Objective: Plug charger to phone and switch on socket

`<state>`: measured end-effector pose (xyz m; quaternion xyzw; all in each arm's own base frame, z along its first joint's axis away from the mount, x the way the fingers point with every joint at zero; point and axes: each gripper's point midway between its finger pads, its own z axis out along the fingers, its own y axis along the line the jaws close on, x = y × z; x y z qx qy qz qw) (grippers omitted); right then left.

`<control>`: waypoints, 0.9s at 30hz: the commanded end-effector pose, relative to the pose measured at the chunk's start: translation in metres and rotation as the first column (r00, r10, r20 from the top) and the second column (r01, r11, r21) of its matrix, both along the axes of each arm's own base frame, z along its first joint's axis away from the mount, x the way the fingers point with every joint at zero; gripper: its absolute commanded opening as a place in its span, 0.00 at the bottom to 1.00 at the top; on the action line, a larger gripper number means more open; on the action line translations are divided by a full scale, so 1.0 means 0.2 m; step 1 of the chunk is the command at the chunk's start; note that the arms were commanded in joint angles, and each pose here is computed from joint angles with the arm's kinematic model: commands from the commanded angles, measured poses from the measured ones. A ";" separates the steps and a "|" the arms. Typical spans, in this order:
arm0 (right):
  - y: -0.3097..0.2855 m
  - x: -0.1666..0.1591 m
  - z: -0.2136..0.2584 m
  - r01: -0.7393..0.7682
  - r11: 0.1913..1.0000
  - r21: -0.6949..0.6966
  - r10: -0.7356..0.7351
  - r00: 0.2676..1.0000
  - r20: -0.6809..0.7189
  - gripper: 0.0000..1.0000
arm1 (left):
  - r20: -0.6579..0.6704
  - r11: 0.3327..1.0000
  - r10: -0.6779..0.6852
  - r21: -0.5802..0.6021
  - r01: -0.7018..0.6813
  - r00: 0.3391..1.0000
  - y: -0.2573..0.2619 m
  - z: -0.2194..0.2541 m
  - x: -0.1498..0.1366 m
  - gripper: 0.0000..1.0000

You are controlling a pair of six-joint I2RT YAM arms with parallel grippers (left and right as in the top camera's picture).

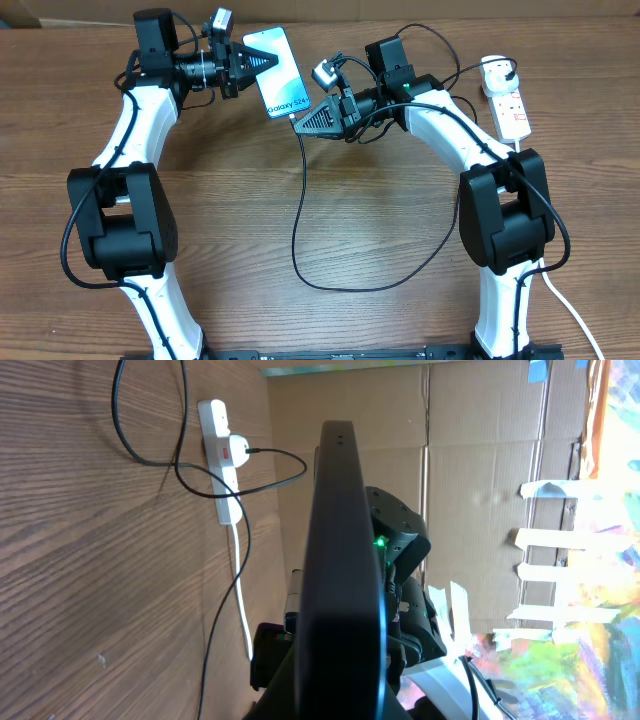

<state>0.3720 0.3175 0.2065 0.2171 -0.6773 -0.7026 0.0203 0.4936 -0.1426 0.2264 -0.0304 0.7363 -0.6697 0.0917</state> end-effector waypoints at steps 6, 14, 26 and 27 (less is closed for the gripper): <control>-0.01 -0.02 0.16 -0.021 0.999 0.049 0.018 0.998 0.061 0.04 | 0.006 0.998 -0.045 -0.035 0.045 0.999 0.00 0.04 -0.03 0.04; -0.01 -0.02 0.16 -0.020 0.999 0.048 0.018 0.998 0.057 0.04 | 0.007 0.998 -0.049 -0.038 0.049 0.999 0.00 0.05 -0.04 0.04; -0.01 -0.02 0.16 -0.021 0.999 0.048 0.018 0.998 0.059 0.04 | 0.007 0.998 -0.049 -0.038 0.050 0.999 0.00 0.05 -0.04 0.04; -0.01 -0.02 0.16 -0.021 0.999 0.049 0.018 0.998 0.060 0.04 | 0.007 0.998 -0.049 -0.038 0.050 0.999 0.00 0.05 -0.04 0.04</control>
